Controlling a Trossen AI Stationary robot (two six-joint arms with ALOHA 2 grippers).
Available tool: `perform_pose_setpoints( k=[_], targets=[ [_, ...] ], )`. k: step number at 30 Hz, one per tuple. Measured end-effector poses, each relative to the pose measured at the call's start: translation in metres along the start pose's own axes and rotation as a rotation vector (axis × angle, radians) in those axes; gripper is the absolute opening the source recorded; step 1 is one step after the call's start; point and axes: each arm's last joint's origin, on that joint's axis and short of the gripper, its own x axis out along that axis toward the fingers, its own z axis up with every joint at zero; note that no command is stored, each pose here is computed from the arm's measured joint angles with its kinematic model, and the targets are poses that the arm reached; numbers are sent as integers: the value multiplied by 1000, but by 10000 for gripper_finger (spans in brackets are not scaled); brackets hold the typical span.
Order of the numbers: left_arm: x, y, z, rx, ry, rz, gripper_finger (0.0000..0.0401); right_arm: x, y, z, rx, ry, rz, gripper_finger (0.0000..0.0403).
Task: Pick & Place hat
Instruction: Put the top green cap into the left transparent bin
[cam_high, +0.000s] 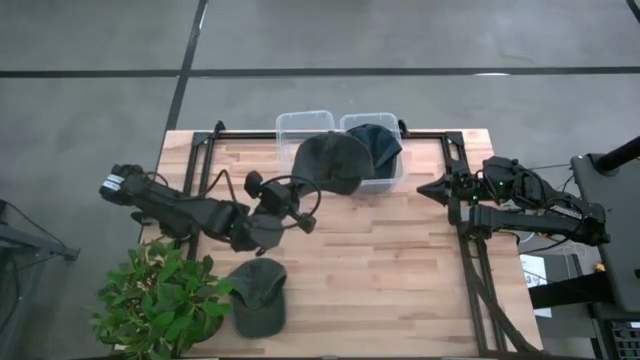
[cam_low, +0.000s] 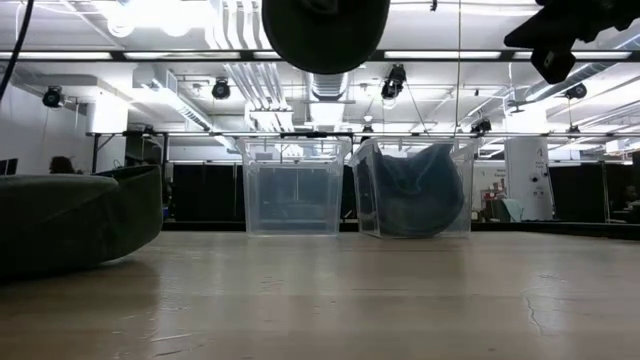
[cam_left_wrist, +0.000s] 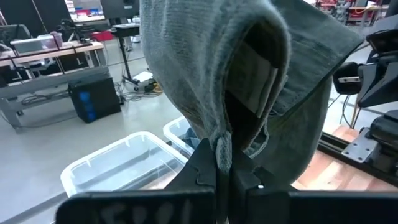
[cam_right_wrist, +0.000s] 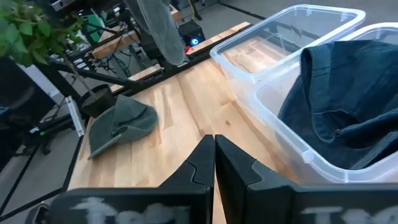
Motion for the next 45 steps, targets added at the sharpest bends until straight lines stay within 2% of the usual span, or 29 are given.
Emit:
perform_pose_setpoints(
  k=[4, 6, 8, 12, 19, 24, 28, 45],
  targets=[
    [8, 4, 0, -18, 0, 29, 3, 0, 0, 0, 0, -5, -13, 9],
    [18, 10, 3, -109, -4, 63, 3, 0, 0, 0, 4, -5, -13, 9],
    [30, 21, 9, -254, -2, 84, 3, 0, 0, 0, 7, -5, -13, 9],
    [57, 57, 26, -498, 38, 87, 3, 0, 0, 0, 10, -6, -15, 9],
    [106, 116, 24, -651, 261, 101, 3, 0, -1, 0, 11, -14, -35, 9],
    [131, 139, 12, -659, 391, 136, 3, 0, -1, 0, 11, -15, -38, 9],
    [139, 151, 6, -676, 476, 157, 3, 0, -2, 1, 11, -23, -58, 9],
    [164, 148, -23, -626, 612, 204, 3, 0, -2, 1, 83, -29, -67, 9]
  ],
)
